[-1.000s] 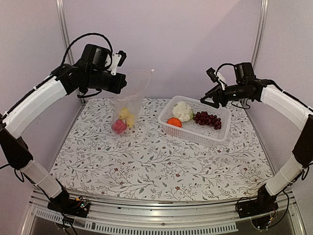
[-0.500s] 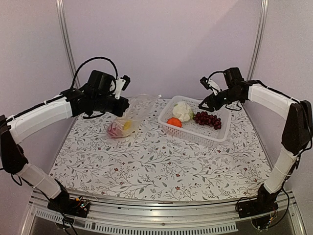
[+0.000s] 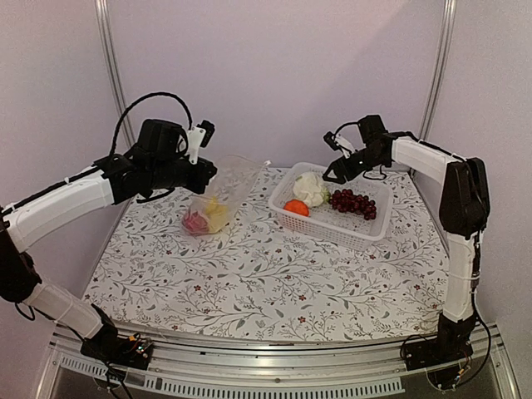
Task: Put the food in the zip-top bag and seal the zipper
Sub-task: Pick up the fake vegetable from the bin.
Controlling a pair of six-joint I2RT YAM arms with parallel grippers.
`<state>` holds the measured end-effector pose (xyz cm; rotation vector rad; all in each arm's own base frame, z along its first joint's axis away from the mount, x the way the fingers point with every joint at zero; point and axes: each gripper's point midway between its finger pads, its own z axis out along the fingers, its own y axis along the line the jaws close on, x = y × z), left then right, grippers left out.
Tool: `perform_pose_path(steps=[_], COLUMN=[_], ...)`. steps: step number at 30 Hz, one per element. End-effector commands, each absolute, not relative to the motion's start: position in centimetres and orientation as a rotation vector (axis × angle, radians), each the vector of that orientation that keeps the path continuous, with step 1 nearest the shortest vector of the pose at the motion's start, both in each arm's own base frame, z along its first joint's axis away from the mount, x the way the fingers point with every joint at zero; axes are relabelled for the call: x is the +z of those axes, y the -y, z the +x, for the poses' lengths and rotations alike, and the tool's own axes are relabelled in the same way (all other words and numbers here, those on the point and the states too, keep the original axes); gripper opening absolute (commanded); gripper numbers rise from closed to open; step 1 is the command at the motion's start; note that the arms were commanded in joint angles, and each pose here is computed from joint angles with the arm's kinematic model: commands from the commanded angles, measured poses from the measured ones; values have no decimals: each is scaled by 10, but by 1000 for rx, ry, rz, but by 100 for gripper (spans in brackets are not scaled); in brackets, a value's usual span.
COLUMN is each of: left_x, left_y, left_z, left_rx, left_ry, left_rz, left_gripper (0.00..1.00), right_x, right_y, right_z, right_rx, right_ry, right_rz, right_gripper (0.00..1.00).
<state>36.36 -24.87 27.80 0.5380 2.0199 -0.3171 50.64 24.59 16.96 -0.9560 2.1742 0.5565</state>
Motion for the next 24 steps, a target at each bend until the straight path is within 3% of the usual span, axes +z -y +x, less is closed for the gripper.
perform_pose_path(steps=[1,7,18,24], left_x=[271,269,266,266], left_y=[246,248,252,253], left_z=[370,370,370,370], left_rx=[-300,-309,-338,-347], left_ry=[-2022,-2024,-2032,-2033], left_rz=[538,543,556,563], left_gripper=[0,0,0,0], right_x=[149,136,96,73], right_y=[-240,-243,-256,-261], right_z=[528,550,570,568], right_rx=[474,466,554,614], right_ry=[-2227,-2239,-2279,-2321], right_rz=[-895,-845,-768,-756], right_gripper=[64,67,60,68])
